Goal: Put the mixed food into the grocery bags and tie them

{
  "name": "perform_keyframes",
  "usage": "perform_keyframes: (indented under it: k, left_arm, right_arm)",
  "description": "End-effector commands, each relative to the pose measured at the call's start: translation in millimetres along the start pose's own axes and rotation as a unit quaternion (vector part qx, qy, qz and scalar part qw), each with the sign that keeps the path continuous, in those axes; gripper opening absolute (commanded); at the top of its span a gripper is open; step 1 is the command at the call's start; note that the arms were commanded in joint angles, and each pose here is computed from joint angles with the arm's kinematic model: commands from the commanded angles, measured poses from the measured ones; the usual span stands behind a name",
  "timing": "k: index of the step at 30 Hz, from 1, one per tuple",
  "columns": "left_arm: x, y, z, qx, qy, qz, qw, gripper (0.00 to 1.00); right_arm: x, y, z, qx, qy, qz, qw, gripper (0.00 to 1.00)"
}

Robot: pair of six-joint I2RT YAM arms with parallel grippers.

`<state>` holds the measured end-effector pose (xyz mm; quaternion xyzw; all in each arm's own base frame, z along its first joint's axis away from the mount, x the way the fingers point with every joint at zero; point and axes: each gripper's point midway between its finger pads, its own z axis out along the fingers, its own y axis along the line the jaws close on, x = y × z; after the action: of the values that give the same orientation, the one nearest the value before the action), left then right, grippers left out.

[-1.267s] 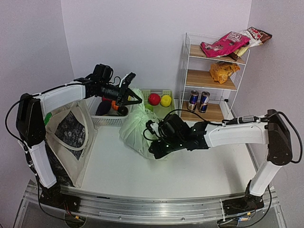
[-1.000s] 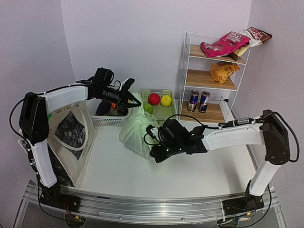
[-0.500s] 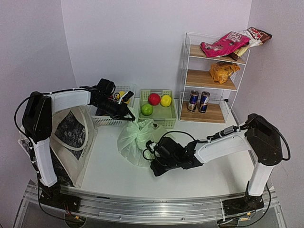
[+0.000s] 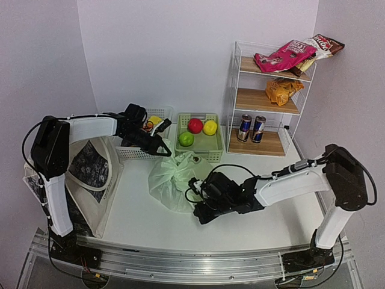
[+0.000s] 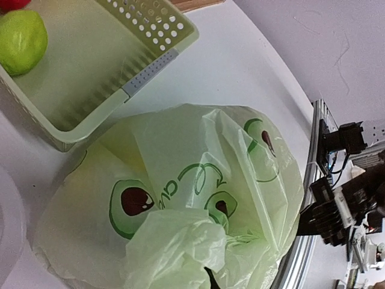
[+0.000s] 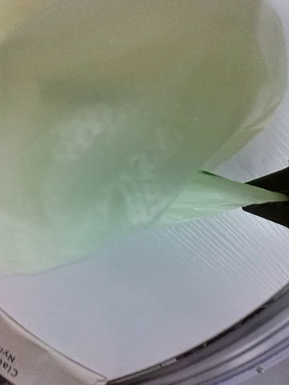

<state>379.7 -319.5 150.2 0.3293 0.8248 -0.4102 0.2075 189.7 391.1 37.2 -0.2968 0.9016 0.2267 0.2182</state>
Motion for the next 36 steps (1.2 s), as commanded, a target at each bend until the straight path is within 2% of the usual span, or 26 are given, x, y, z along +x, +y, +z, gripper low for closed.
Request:
perform_keyframes:
  k: [1,4,7,9,12,16,19,23,28,32,36]
  left_arm:
    - [-102.3,-54.5,-121.7,-0.081,-0.210,0.248,0.942,0.00]
    - [-87.0,-118.4,-122.3,-0.050,-0.216,0.333,0.917,0.00]
    - [-76.0,-158.1,-119.3,-0.017,-0.224,0.366,0.903,0.00]
    - [-70.9,-173.0,-114.7,-0.006,-0.224,0.378,0.899,0.00]
    - [-59.1,-199.1,-110.3,0.012,-0.228,0.413,0.882,0.00]
    - [-45.2,-230.7,-114.8,0.053,-0.235,0.448,0.861,0.00]
    - [-32.2,-237.8,-113.9,0.073,-0.224,0.463,0.854,0.00]
    - [-5.3,-231.9,-102.7,0.088,-0.199,0.474,0.854,0.00]
    - [39.2,-209.8,-83.3,0.090,-0.152,0.487,0.855,0.00]
    - [71.4,-193.3,-71.7,0.086,-0.118,0.505,0.851,0.00]
    - [83.7,-186.3,-66.1,0.088,-0.098,0.504,0.853,0.00]
  right_arm:
    - [39.3,41.8,-68.7,-0.107,0.148,-0.032,0.983,0.00]
    - [-35.0,82.8,-122.3,-0.201,0.055,-0.059,0.976,0.00]
    - [-95.9,97.8,-169.9,-0.249,-0.034,-0.065,0.966,0.00]
    - [-131.7,94.2,-188.0,-0.268,-0.105,-0.044,0.957,0.00]
    - [-178.0,72.9,-201.9,-0.280,-0.200,0.031,0.938,0.00]
    - [-205.4,46.1,-200.5,-0.247,-0.263,0.111,0.926,0.00]
    - [-223.2,28.2,-212.3,-0.246,-0.324,0.164,0.899,0.00]
    - [-235.4,12.9,-224.0,-0.235,-0.365,0.213,0.875,0.00]
    - [-216.2,-47.1,-211.2,-0.143,-0.402,0.316,0.847,0.00]
    - [-172.6,-121.7,-204.2,0.028,-0.439,0.392,0.808,0.00]
    - [-147.7,-166.5,-206.8,0.196,-0.439,0.367,0.796,0.00]
